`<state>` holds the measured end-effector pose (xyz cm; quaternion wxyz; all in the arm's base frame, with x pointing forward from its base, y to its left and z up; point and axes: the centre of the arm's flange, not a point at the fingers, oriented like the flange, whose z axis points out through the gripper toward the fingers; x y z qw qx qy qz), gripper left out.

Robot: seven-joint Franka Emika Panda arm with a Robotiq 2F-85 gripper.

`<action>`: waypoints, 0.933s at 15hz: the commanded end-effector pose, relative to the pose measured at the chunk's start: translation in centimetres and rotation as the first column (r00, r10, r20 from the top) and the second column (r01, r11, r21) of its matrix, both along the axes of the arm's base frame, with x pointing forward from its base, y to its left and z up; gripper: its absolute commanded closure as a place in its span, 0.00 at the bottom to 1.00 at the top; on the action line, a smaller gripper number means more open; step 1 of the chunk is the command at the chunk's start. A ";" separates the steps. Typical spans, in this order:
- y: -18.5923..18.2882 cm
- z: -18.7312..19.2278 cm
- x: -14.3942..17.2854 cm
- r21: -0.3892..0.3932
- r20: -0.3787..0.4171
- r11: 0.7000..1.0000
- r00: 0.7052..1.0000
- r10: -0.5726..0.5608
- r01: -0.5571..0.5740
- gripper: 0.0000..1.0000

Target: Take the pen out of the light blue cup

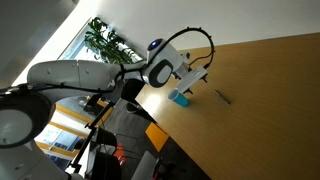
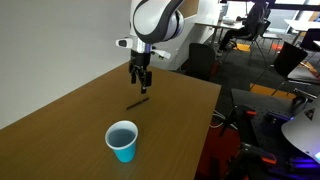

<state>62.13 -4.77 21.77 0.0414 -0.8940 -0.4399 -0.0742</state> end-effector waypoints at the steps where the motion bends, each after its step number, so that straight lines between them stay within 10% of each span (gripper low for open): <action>1: 1.8 4.4 -3.7 -0.004 0.048 1.000 0.999 0.017 -0.017 0.00; 14: 3.5 7.3 -5.0 -0.019 0.066 0.998 0.996 0.056 -0.055 0.00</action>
